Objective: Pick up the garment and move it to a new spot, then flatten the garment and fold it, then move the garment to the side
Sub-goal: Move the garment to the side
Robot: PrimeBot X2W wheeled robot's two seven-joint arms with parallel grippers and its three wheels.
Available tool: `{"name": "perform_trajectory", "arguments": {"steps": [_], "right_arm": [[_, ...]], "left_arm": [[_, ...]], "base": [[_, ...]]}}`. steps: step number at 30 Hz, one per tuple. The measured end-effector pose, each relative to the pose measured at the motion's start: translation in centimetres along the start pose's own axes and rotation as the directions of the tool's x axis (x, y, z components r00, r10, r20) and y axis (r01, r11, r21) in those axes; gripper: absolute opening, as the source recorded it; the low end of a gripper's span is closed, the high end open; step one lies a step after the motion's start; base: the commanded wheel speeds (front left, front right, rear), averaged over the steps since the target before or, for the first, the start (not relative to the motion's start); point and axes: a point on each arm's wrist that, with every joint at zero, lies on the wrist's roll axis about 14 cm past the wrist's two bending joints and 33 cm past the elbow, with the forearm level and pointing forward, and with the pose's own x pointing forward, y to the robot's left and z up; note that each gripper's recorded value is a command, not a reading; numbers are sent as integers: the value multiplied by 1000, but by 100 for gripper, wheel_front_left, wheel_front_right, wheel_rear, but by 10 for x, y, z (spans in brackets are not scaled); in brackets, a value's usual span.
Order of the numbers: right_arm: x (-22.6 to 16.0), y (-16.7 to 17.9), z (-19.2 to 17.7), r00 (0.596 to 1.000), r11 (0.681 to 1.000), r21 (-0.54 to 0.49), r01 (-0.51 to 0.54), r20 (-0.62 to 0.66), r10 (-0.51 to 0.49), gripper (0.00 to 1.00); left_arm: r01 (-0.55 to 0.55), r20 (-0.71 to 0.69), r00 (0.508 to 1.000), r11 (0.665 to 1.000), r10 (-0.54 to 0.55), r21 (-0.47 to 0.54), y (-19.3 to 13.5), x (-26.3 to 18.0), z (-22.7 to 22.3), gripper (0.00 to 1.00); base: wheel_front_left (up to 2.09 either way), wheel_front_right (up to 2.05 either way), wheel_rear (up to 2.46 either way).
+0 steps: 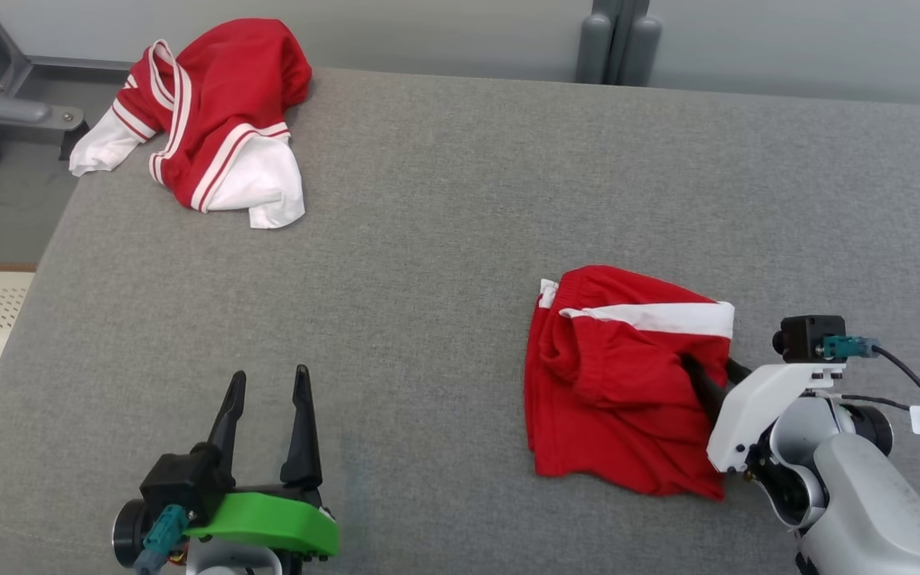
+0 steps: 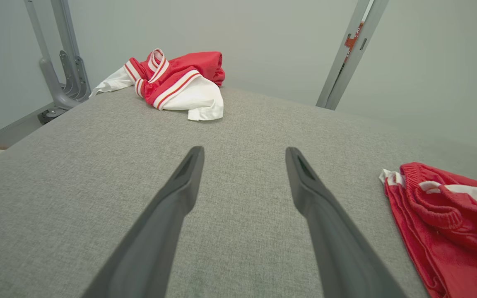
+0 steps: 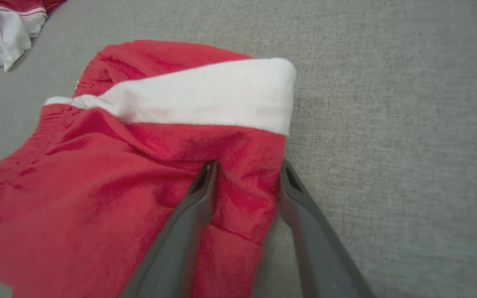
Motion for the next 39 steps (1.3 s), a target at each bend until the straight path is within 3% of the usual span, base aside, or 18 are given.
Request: {"name": "perform_trajectory", "arguments": {"steps": [10,17,26,32,35,39], "right_arm": [[-25,-64,39,976,987,-63,151,165,-139,0],[-67,-119,62,922,955,-24,296,268,-279,0],[-129,-172,61,824,886,69,458,339,-453,0],[-152,-191,55,774,844,87,529,358,-522,0],[-150,-196,57,767,836,62,546,365,-528,0],[-139,-201,72,773,834,4,551,374,-512,0]], "left_arm": [[170,-1,985,985,-170,20,-50,27,-2,100],[342,-23,940,940,-342,11,-109,46,-14,100],[573,-76,816,819,-573,-21,-196,55,-43,100],[655,-108,747,754,-656,-57,-233,54,-62,100],[662,-118,737,746,-665,-70,-238,57,-70,100],[645,-121,752,761,-648,-67,-230,66,-74,100]], "base": [[0,0,0],[0,0,0],[0,0,0],[0,0,0],[0,0,0],[0,0,0]]}}
